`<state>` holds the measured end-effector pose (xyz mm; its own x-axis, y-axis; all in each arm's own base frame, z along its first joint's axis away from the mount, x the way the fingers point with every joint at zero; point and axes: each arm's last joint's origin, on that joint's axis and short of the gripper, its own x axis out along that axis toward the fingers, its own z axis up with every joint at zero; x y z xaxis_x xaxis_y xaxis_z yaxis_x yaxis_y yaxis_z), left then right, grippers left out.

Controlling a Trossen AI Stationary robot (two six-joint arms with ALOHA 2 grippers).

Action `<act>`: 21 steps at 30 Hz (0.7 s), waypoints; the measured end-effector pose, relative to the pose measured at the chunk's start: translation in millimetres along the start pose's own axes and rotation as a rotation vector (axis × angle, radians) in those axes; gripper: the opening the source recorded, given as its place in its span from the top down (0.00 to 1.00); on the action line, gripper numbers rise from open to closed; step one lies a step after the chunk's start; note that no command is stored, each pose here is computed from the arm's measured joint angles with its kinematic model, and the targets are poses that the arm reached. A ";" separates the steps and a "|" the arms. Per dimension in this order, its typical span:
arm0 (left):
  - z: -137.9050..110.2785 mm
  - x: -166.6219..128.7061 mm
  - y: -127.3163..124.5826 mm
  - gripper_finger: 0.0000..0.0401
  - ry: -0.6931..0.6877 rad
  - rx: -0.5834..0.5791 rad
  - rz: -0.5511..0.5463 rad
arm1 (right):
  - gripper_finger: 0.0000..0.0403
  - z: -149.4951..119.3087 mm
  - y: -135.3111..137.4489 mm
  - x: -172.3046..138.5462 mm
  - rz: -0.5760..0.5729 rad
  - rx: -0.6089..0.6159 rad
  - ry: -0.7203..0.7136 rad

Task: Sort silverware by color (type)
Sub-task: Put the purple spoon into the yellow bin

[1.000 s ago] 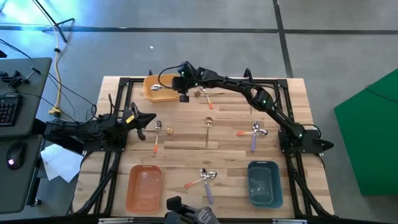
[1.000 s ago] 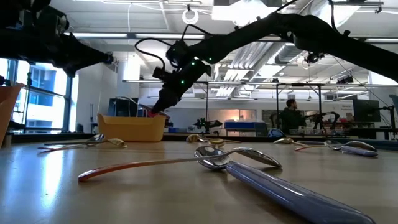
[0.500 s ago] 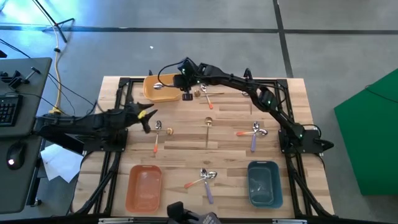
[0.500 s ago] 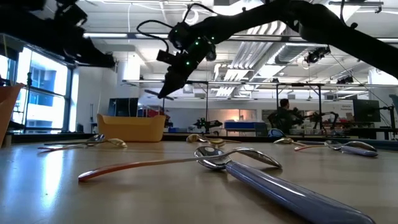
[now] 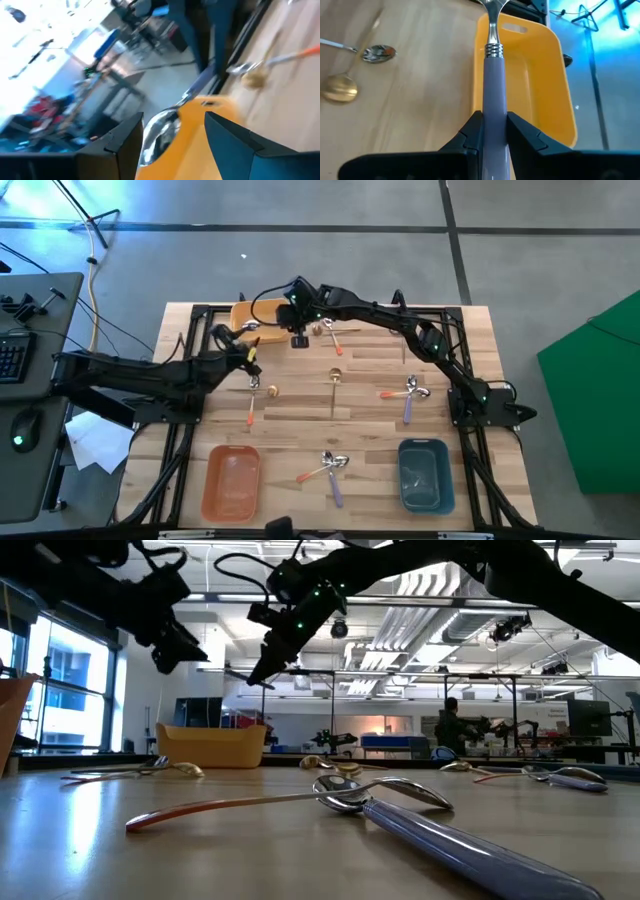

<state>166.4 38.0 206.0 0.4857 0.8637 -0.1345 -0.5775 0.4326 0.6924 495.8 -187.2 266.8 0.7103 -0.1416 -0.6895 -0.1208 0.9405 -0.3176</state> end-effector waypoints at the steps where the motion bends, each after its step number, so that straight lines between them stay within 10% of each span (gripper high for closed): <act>1: -0.8 1.4 -1.9 0.50 0.022 0.024 0.020 | 0.88 0.3 0.3 -0.1 0.010 0.007 -0.007; 11: -6.2 9.4 -15.3 0.53 0.131 0.158 0.103 | 0.88 3.6 5.3 0.1 0.059 0.010 -0.036; 21: -3.6 10.5 -14.3 0.85 0.129 0.196 0.128 | 0.88 3.0 5.2 -0.3 0.065 0.019 -0.034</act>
<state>177.4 41.8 192.1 0.3220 0.9394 -0.1177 -0.4844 0.2703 0.8321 497.1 -181.4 267.3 0.7247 -0.0697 -0.6855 -0.1548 0.9530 -0.2606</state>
